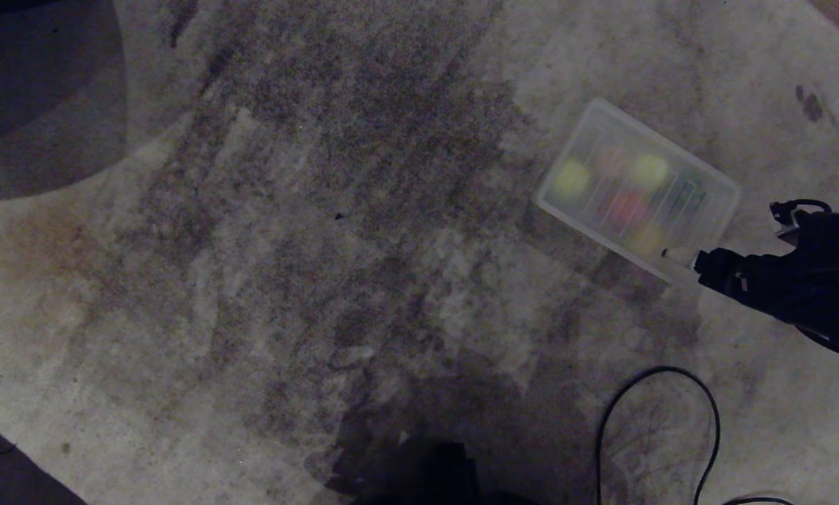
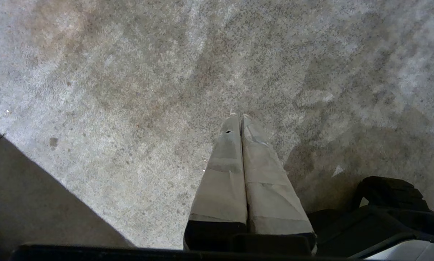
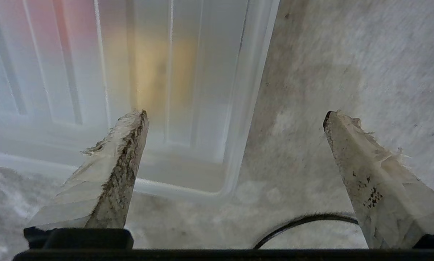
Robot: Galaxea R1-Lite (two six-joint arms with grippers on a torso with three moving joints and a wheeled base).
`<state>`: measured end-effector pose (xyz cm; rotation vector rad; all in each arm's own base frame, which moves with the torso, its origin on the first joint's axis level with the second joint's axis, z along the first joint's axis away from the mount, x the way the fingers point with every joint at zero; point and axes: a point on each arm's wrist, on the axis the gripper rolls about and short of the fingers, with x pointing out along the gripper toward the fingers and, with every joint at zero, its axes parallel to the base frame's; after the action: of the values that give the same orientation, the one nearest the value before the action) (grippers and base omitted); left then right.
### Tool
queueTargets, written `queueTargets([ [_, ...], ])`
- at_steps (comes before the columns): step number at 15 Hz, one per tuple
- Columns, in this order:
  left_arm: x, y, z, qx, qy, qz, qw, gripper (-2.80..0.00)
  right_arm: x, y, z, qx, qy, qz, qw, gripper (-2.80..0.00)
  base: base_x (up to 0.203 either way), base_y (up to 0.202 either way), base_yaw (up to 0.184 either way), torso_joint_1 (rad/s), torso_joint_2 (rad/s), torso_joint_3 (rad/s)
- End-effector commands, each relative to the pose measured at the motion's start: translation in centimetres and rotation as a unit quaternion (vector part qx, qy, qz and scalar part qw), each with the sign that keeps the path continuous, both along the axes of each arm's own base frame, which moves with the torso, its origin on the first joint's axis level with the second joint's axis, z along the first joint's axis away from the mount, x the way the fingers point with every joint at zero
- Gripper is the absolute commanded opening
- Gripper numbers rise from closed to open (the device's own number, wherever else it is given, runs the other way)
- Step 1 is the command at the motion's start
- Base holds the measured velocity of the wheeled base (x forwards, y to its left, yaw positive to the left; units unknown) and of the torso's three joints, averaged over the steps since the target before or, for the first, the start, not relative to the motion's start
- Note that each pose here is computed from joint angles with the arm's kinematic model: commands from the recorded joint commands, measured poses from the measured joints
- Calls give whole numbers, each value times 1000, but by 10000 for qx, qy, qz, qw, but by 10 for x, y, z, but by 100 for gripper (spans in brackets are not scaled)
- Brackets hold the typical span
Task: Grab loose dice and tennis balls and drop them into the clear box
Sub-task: Close the lid
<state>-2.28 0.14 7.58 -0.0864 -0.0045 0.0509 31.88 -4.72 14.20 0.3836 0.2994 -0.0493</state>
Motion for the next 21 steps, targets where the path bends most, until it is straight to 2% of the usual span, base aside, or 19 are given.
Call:
queueTargets([
  [1, 0, 0, 0, -5, 11, 0, 10000, -280, 2, -4, 2, -14, -56, -61, 10000, 0, 0, 0, 0, 0, 0, 0],
  [6, 0, 0, 0, -5, 11, 2, 10000, -280, -2, -5, 10, -2, -166, -72, 9998, 0, 0, 0, 0, 0, 0, 0],
  [11, 0, 0, 0, -5, 11, 5, 10000, -280, -43, 10, 61, 434, -540, 73, 9976, 0, 0, 0, 0, 0, 0, 0],
  [14, 0, 0, 0, -5, 11, 5, 10000, -280, -74, 22, 71, 756, -191, 413, 9961, 0, 0, 0, 0, 0, 0, 0],
  [17, 0, 0, 0, -5, 11, 5, 10000, -280, -87, 42, 55, 1174, 310, 726, 9899, 0, 0, 0, 0, 0, 0, 0],
  [20, 0, 0, 0, -5, 11, 5, 10000, -280, -80, 45, 25, 1122, 1264, 711, 9830, 0, 0, 0, 0, 0, 0, 0],
  [21, 0, 0, 0, -5, 11, 5, 10000, -280, -76, 45, 18, 1081, 1435, 715, 9811, 0, 0, 0, 0, 0, 0, 0],
])
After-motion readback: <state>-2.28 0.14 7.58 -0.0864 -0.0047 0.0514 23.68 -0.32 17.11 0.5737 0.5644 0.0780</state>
